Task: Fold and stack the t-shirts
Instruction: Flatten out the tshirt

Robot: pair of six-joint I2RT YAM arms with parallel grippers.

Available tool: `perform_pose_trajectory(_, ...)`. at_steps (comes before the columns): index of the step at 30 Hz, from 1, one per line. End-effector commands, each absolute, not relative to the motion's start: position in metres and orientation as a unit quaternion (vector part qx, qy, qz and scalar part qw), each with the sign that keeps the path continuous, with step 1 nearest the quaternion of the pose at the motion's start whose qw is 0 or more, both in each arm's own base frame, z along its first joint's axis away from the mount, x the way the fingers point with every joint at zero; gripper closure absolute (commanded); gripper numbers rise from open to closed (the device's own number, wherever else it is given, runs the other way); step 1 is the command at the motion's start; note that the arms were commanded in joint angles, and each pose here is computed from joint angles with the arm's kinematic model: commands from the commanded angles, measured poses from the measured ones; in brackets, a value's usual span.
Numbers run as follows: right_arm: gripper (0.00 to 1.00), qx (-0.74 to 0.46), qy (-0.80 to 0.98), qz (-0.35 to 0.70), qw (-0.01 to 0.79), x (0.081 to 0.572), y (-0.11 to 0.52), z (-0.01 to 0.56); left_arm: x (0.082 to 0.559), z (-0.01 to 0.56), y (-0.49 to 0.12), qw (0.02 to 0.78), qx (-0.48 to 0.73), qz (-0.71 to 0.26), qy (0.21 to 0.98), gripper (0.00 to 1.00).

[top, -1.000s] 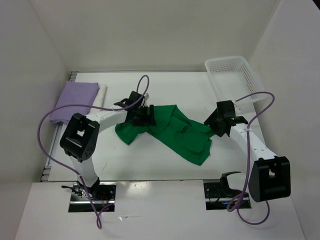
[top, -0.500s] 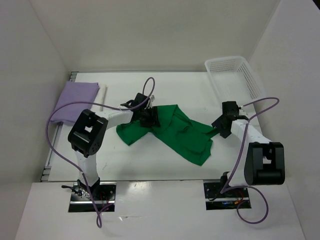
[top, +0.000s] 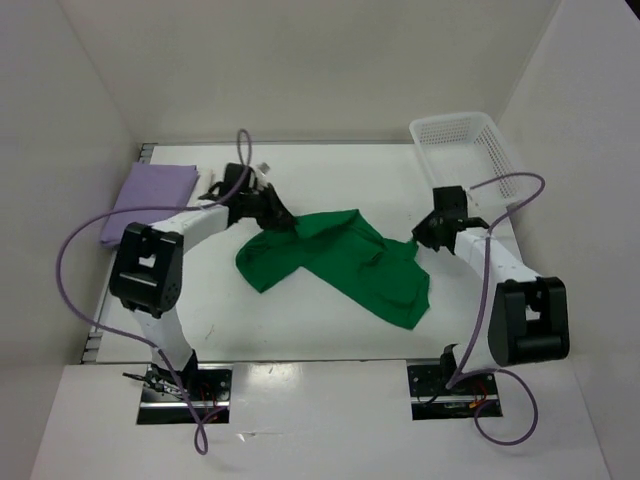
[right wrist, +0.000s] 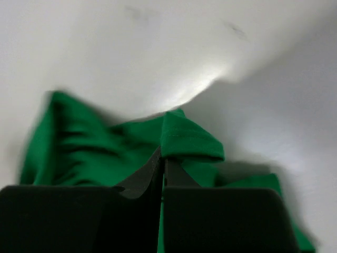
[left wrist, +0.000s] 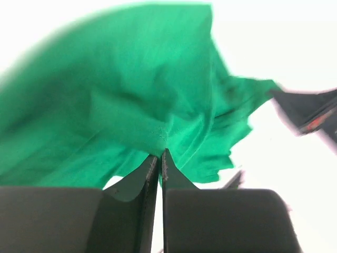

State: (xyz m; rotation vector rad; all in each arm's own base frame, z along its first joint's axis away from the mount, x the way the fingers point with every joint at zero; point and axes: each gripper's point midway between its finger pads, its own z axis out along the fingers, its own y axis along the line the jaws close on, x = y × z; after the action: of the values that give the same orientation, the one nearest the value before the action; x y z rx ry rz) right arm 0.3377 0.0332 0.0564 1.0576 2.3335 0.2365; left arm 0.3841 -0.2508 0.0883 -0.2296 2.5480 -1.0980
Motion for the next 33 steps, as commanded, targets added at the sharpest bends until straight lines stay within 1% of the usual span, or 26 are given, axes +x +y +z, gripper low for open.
perform_pose_trajectory(1, 1.0, 0.343, 0.81, 0.185, 0.438, 0.395, 0.059, 0.197, 0.414, 0.192, -0.218, 0.244, -0.102, -0.496, 0.827, 0.92)
perform_pose_trajectory(2, 1.0, 0.327, 0.805, 0.198, 0.453, 0.398, 0.066, 0.219, 0.425, 0.208, -0.208, 0.253, -0.114, -0.509, 0.815, 0.93)
perform_pose_trajectory(3, 1.0, 0.318, 0.789, 0.211, 0.481, 0.407, 0.067, 0.258, 0.434, 0.222, -0.187, 0.268, -0.132, -0.513, 0.804, 0.93)
perform_pose_trajectory(4, 1.0, 0.299, 0.785, 0.221, 0.495, 0.408, 0.073, 0.279, 0.436, 0.241, -0.179, 0.278, -0.137, -0.528, 0.791, 0.94)
perform_pose_trajectory(5, 1.0, 0.29, 0.765, 0.234, 0.525, 0.413, 0.074, 0.318, 0.44, 0.254, -0.168, 0.293, -0.145, -0.53, 0.782, 0.94)
perform_pose_trajectory(7, 1.0, 0.263, 0.75, 0.264, 0.546, 0.411, 0.085, 0.355, 0.442, 0.281, -0.141, 0.322, -0.162, -0.539, 0.761, 0.96)
perform_pose_trajectory(8, 1.0, 0.249, 0.736, 0.278, 0.565, 0.409, 0.088, 0.386, 0.443, 0.291, -0.132, 0.334, -0.17, -0.541, 0.753, 0.97)
perform_pose_trajectory(9, 1.0, 0.239, 0.726, 0.292, 0.575, 0.402, 0.09, 0.405, 0.441, 0.313, -0.115, 0.355, -0.172, -0.547, 0.738, 0.98)
perform_pose_trajectory(11, 1.0, 0.203, 0.699, 0.319, 0.606, 0.384, 0.1, 0.455, 0.437, 0.345, -0.101, 0.38, -0.17, -0.556, 0.72, 0.98)
perform_pose_trajectory(12, 1.0, 0.189, 0.683, 0.335, 0.621, 0.369, 0.103, 0.479, 0.434, 0.365, -0.086, 0.406, -0.169, -0.55, 0.71, 0.98)
perform_pose_trajectory(13, 1.0, 0.174, 0.679, 0.34, 0.626, 0.358, 0.109, 0.491, 0.431, 0.394, -0.081, 0.428, -0.159, -0.548, 0.701, 0.98)
perform_pose_trajectory(14, 1.0, 0.158, 0.662, 0.352, 0.643, 0.344, 0.111, 0.517, 0.427, 0.411, -0.077, 0.443, -0.153, -0.546, 0.695, 0.98)
perform_pose_trajectory(16, 1.0, 0.137, 0.643, 0.367, 0.658, 0.317, 0.116, 0.545, 0.418, 0.442, -0.065, 0.477, -0.143, -0.531, 0.686, 0.98)
perform_pose_trajectory(17, 1.0, 0.117, 0.62, 0.372, 0.68, 0.3, 0.116, 0.572, 0.408, 0.472, -0.062, 0.51, -0.123, -0.52, 0.674, 0.98)
perform_pose_trajectory(19, 1.0, 0.095, 0.592, 0.389, 0.7, 0.271, 0.119, 0.605, 0.397, 0.491, -0.055, 0.531, -0.122, -0.504, 0.671, 0.98)
perform_pose_trajectory(20, 1.0, 0.084, 0.583, 0.392, 0.707, 0.259, 0.119, 0.615, 0.384, 0.515, -0.056, 0.555, -0.106, -0.496, 0.659, 0.98)
perform_pose_trajectory(23, 1.0, 0.056, 0.549, 0.415, 0.724, 0.226, 0.122, 0.649, 0.367, 0.541, -0.058, 0.585, -0.086, -0.474, 0.652, 0.98)
perform_pose_trajectory(24, 1.0, 0.057, 0.536, 0.418, 0.731, 0.219, 0.119, 0.662, 0.359, 0.558, -0.057, 0.605, -0.078, -0.459, 0.645, 0.98)
perform_pose_trajectory(26, 1.0, 0.047, 0.524, 0.433, 0.732, 0.209, 0.123, 0.675, 0.349, 0.573, -0.057, 0.621, -0.073, -0.446, 0.64, 0.98)
perform_pose_trajectory(27, 1.0, 0.036, 0.506, 0.447, 0.737, 0.2, 0.125, 0.692, 0.346, 0.583, -0.054, 0.638, -0.07, -0.432, 0.634, 0.98)
perform_pose_trajectory(28, 1.0, 0.029, 0.5, 0.451, 0.739, 0.195, 0.127, 0.699, 0.334, 0.6, -0.057, 0.652, -0.057, -0.429, 0.622, 0.98)
perform_pose_trajectory(29, 1.0, 0.022, 0.496, 0.452, 0.741, 0.191, 0.129, 0.704, 0.331, 0.605, -0.056, 0.66, -0.056, -0.421, 0.62, 0.98)
perform_pose_trajectory(30, 1.0, 0.04, 0.481, 0.445, 0.754, 0.189, 0.12, 0.714, 0.329, 0.61, -0.055, 0.669, -0.054, -0.411, 0.617, 0.98)
perform_pose_trajectory(32, 1.0, 0.055, 0.501, 0.424, 0.753, 0.215, 0.126, 0.705, 0.333, 0.609, -0.052, 0.67, -0.057, -0.406, 0.618, 0.98)
perform_pose_trajectory(33, 1.0, 0.069, 0.513, 0.398, 0.758, 0.232, 0.124, 0.696, 0.349, 0.595, -0.048, 0.657, -0.069, -0.409, 0.63, 0.98)
